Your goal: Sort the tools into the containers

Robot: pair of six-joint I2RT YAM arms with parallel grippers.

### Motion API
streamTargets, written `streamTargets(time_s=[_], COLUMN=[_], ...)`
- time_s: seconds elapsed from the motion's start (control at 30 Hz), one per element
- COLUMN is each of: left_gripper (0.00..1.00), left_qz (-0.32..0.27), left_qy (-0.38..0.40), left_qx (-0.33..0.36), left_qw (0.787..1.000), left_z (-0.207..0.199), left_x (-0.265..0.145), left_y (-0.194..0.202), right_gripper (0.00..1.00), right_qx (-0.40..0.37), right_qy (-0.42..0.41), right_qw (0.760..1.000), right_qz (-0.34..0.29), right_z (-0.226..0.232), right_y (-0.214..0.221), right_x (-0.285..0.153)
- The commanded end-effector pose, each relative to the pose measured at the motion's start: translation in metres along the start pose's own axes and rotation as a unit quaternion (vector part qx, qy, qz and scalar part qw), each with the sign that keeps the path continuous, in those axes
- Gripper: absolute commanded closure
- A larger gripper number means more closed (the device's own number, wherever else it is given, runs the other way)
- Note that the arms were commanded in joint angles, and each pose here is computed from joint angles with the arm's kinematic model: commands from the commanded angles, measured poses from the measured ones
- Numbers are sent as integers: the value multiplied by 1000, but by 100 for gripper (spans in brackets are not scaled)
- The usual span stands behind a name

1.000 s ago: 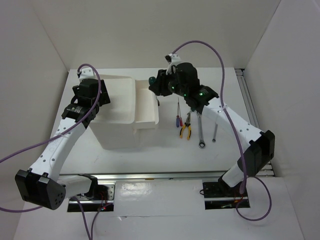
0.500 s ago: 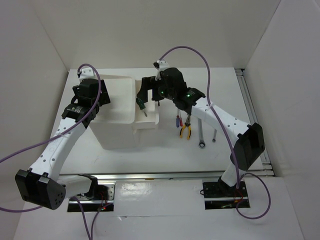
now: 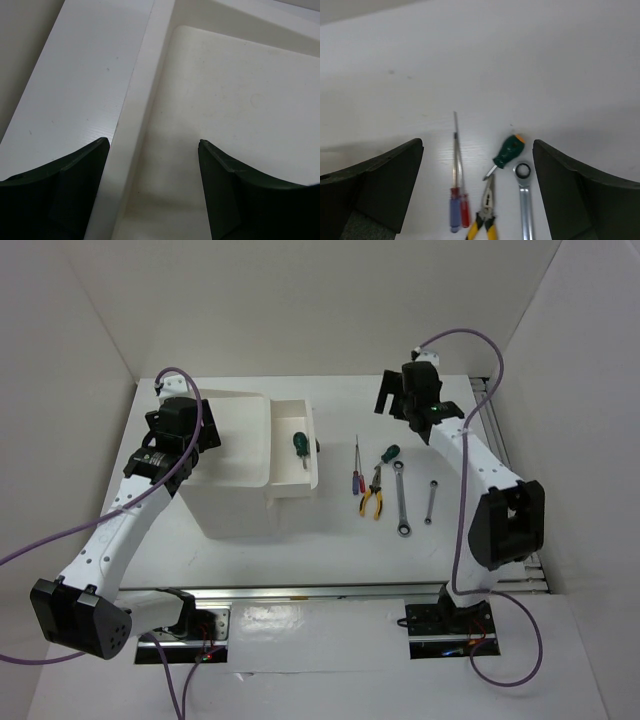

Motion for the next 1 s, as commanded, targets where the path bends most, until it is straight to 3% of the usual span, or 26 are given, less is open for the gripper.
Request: streamTargets(time_s=[0.0, 0.63, 0.97], left_gripper=[17, 17, 17], left_qz=[107, 107, 107], left_qy=[67, 67, 67], left_qx=[44, 44, 44], left_qw=[991, 991, 991], left_z=[-21, -21, -21], left_x=[0, 0, 0], left_y=[44, 44, 44], right_gripper=[4, 16, 23], right_qx=[-9, 24, 17], right_qy=[75, 99, 87], right_qw=[993, 978, 981], right_qz=[93, 180, 174], right_z=[-39, -75, -69], right_y=[53, 119, 115], right_x=[35, 99, 113])
Point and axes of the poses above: each gripper's point midway between its finger pads, its own x axis out along the fingers, its own z axis along the line the jaws close on, y = z × x, the point moved 9 cm from there along -x, back along the fingers, and after that the axes turned 15 degrees about x, right-handed, at the moved point
